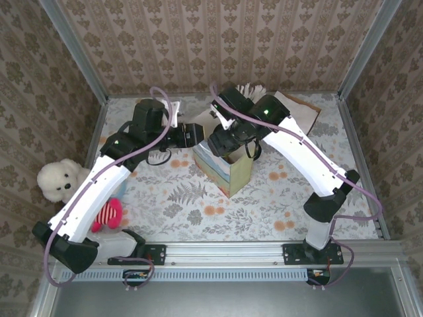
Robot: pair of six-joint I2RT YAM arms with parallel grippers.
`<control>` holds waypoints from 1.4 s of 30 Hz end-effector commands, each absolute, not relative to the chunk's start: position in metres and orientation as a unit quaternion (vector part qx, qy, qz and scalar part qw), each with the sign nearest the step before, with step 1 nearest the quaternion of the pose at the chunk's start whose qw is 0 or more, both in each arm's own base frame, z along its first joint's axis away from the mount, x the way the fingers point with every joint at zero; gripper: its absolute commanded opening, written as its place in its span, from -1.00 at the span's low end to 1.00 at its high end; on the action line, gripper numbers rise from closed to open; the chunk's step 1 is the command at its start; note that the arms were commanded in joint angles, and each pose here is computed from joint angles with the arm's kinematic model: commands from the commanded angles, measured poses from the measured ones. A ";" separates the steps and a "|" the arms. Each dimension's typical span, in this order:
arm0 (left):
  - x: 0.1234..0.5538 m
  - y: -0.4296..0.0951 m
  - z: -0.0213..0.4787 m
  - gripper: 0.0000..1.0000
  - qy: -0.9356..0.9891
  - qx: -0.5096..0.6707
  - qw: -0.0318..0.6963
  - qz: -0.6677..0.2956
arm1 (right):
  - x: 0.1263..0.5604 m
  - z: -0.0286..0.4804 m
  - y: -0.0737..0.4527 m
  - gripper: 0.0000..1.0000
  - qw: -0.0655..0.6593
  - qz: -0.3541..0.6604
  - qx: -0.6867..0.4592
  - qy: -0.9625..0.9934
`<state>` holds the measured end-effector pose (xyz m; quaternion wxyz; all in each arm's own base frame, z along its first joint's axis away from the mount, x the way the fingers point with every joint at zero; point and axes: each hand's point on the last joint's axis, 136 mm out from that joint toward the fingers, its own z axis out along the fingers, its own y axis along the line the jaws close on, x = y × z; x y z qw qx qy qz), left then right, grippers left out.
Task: Pack the takeout coffee
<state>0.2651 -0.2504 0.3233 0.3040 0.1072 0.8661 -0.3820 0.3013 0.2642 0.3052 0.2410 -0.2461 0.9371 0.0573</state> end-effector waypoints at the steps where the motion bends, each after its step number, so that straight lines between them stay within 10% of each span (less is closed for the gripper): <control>1: 0.254 -0.245 0.325 -0.26 0.863 0.105 0.289 -0.401 | 0.305 0.295 0.251 0.08 0.227 0.015 -0.239 0.944; 11: 0.254 -0.244 0.324 -0.87 0.863 0.107 0.288 -0.400 | 0.313 0.274 0.268 0.09 0.203 0.017 -0.237 0.950; 26: 0.251 -0.241 0.321 -0.86 0.867 0.123 0.282 -0.391 | 0.319 0.250 0.260 0.10 0.163 -0.001 -0.230 0.959; 31: 0.245 -0.254 0.337 -0.48 0.840 0.160 0.281 -0.435 | 0.314 0.237 0.268 0.10 0.137 0.009 -0.241 0.961; 37: 0.277 -0.201 0.382 0.45 0.809 0.168 0.389 -0.407 | 0.319 0.226 0.278 0.10 0.141 0.014 -0.249 0.958; 42: 0.332 -0.180 0.358 0.55 0.855 0.178 0.398 -0.282 | 0.318 0.218 0.284 0.10 0.126 0.021 -0.269 0.955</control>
